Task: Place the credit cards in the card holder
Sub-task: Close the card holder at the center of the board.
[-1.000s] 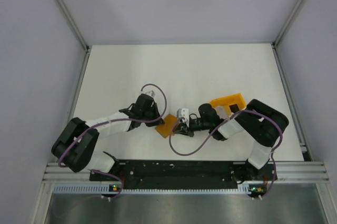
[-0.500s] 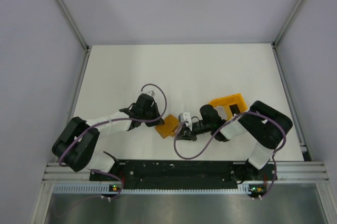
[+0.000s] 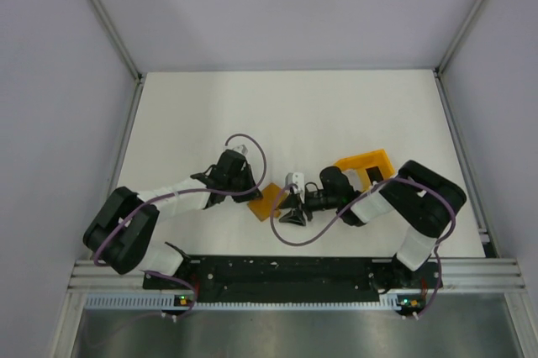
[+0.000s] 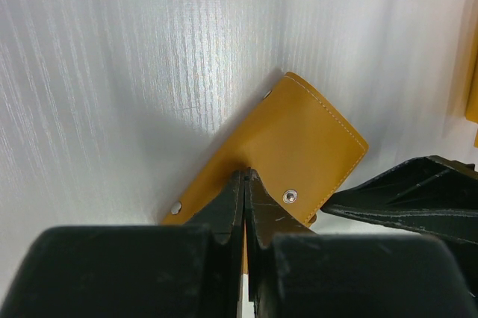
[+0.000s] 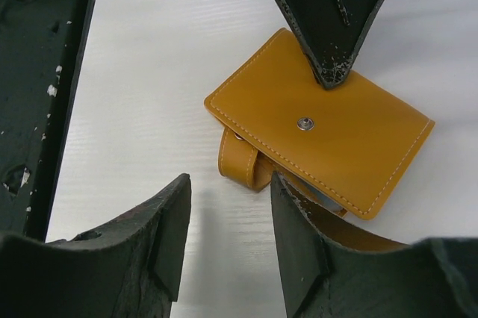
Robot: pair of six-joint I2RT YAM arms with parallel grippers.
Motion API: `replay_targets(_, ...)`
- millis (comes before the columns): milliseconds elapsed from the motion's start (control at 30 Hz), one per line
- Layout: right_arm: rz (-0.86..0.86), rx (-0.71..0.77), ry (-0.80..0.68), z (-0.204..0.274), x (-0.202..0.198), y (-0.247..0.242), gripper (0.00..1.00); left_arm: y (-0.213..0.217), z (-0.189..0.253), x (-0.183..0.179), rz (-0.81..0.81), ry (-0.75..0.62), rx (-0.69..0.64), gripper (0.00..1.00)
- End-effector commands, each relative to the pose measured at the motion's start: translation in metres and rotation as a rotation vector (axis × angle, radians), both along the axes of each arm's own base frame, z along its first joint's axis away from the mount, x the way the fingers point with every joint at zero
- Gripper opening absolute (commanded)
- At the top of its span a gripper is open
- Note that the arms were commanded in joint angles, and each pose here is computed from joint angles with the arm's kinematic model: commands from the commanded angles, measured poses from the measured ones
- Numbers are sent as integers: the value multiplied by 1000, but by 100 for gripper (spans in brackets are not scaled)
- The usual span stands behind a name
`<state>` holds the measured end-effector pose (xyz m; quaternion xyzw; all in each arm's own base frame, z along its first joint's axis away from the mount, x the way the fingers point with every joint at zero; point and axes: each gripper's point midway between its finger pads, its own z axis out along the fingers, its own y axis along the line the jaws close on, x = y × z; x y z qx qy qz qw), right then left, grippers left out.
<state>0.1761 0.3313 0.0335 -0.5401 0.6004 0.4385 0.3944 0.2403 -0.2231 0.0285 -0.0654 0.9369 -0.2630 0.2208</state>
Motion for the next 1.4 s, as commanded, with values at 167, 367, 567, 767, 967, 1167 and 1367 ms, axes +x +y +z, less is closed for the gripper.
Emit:
replay_targets(167, 37, 5, 54, -2, 5, 13, 45, 25, -27, -13, 16, 47, 123, 0)
replay_targets(367, 111, 69, 38, 4, -7, 16, 40, 24, -27, -12, 15, 48, 114, 0)
replay_targets(567, 148, 96, 99, 6, -14, 24, 38, 24, -28, -12, 23, 51, 112, 0)
replay_targets(767, 109, 93, 82, 6, -12, 37, 39, 26, -30, -15, 31, 59, 115, 0)
replay_targets(967, 137, 105, 109, 5, -18, 39, 14, 27, -31, -17, 34, 61, 118, 0)
replay_targets(1167, 226, 170, 54, 17, -37, 31, 1, 28, -32, -16, 39, 60, 122, 0)
replay_targets(1367, 214, 188, 33, 17, -41, 24, 0, 31, -34, -18, 38, 63, 139, 0)
